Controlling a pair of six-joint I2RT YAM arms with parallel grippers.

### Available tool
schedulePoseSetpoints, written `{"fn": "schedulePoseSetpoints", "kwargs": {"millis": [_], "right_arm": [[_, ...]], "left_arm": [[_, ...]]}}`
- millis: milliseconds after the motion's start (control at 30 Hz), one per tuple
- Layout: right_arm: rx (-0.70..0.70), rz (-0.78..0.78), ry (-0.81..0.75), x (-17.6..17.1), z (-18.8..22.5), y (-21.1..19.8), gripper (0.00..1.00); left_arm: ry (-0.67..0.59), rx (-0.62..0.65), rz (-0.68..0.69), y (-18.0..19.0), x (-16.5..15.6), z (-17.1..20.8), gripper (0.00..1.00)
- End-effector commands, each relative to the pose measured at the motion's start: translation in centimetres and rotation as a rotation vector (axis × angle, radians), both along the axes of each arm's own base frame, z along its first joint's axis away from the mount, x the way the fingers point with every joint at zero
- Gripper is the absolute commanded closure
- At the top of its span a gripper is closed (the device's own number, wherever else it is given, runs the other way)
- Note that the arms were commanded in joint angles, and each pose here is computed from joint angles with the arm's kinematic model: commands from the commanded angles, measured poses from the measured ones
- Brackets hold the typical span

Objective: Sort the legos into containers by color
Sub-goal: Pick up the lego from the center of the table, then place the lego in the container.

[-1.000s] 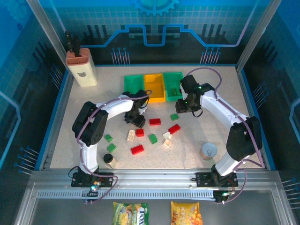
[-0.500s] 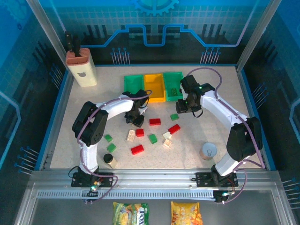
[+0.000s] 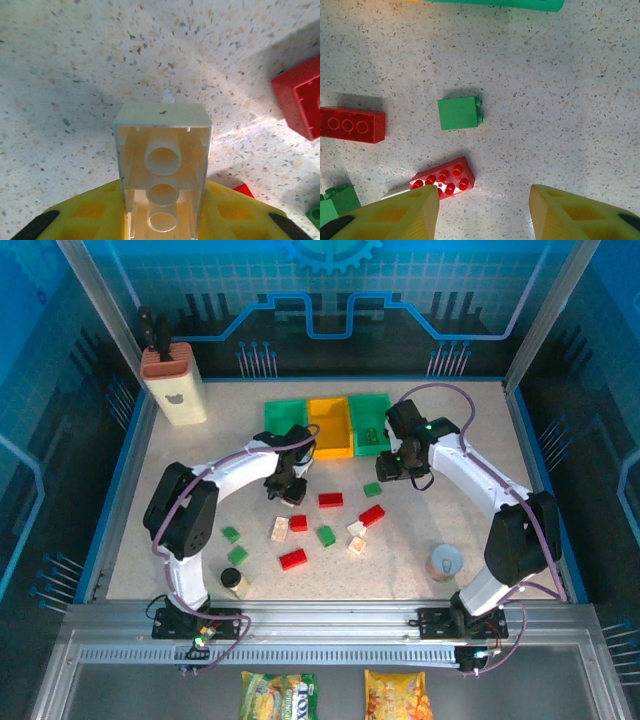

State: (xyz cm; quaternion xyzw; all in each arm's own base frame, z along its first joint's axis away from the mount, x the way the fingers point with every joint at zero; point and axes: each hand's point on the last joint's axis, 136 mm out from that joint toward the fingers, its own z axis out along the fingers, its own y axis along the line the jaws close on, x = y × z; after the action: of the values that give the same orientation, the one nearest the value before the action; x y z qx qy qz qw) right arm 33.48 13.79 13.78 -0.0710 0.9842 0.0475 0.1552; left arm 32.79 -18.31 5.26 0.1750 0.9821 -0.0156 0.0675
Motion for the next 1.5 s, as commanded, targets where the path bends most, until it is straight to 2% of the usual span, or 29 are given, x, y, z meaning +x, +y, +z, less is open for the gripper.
{"fn": "schedulePoseSetpoints", "kwargs": {"millis": [0,333,633,1000,1467], "right_arm": [[-0.017,0.009,-0.012,-0.7,1.0,-0.2,0.48],[-0.013,0.013,-0.009,-1.0,0.8,-0.2,0.48],[-0.019,0.015,-0.005,-1.3,0.9,-0.4,0.49],[-0.007,0.015,0.011,-1.4,0.7,0.1,0.50],[-0.020,0.016,0.009,-1.4,1.1,0.3,0.49]], "left_arm": [[-0.102,-0.055,0.071,-0.6,1.9,3.5,0.69],[-0.201,-0.099,0.268,1.1,7.1,7.3,0.67],[-0.248,-0.112,0.394,2.3,12.3,7.9,0.70],[-0.274,-0.100,0.478,3.7,17.5,5.8,0.71],[-0.191,-0.102,0.499,3.6,19.9,1.0,0.69]]}}
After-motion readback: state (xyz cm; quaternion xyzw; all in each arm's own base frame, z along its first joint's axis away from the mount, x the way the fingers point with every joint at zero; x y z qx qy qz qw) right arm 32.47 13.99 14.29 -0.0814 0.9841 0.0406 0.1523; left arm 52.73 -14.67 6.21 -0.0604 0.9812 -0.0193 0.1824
